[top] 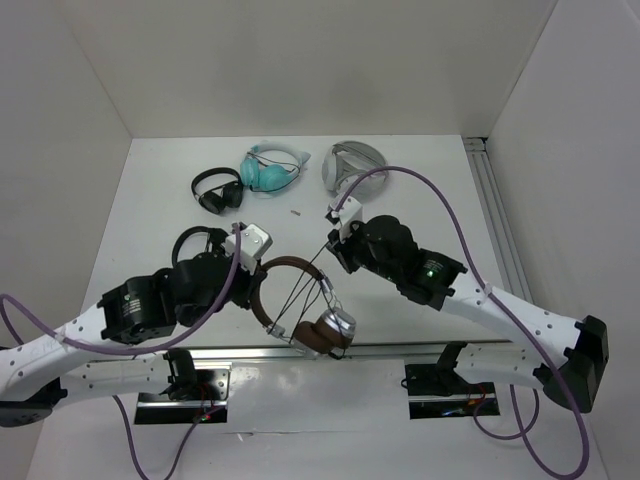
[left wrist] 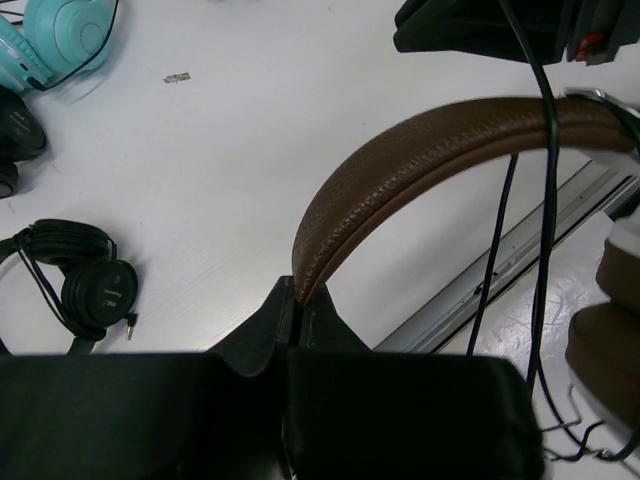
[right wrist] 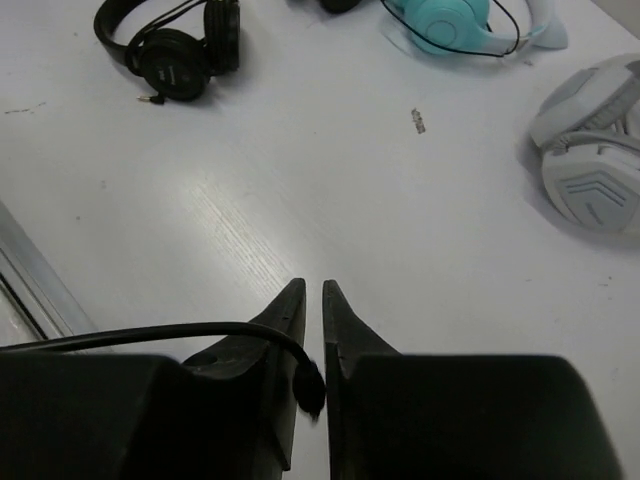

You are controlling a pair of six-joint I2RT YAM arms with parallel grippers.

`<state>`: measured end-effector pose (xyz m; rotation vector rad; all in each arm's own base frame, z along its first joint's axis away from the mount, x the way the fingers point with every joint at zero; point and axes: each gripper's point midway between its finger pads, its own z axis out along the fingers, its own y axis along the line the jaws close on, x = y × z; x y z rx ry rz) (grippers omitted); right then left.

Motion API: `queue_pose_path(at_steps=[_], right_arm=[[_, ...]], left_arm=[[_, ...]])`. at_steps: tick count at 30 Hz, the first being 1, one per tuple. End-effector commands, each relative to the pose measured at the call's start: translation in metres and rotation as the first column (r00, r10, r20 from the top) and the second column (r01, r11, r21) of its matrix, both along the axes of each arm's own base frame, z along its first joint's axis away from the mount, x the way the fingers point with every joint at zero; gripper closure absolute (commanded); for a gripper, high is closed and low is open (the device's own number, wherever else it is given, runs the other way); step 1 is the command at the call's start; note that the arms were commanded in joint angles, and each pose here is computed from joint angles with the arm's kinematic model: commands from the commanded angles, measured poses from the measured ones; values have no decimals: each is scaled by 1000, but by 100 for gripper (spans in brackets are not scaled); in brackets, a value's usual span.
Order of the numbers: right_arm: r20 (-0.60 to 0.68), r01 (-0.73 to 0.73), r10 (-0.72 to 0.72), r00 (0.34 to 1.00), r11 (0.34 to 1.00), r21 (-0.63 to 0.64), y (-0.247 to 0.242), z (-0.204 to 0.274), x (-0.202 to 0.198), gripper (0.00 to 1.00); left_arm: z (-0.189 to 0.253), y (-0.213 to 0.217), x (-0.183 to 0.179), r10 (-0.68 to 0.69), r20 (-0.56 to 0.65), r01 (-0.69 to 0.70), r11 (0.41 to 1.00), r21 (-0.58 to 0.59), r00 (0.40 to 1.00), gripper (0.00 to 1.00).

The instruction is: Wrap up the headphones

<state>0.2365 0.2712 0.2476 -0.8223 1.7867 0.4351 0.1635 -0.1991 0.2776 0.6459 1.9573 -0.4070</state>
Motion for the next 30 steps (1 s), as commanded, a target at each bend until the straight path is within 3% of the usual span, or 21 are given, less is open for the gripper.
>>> queue_pose_path(at_steps=[1,4,7,19,23,26,30], right_arm=[[1,-103,103,995,988,112,18,11,-1,80],[-10,-159,162,987,976,152,32,1,-6,67],[-44,-162,169,985,977,138,37,-17,-4,60],[-116,-120,139,983,980,158,33,-63,-5,50],[-114,-63,87,990,978,198,17,-60,-6,43],[-114,-8,36,993,971,237,2,-55,-8,19],[-151,118,-81,985,959,258,-21,-57,-8,12]], left_arm=[[33,6,-2,21,44,-15,993,-119,999,100],[45,9,2,60,52,-52,988,-147,997,100],[47,12,5,89,54,-81,986,-143,995,100],[69,35,16,232,78,-215,958,-188,970,100],[66,62,26,398,83,-382,910,-160,914,100],[65,70,31,478,68,-459,868,-189,876,100],[59,72,33,531,38,-510,830,-224,847,100]])
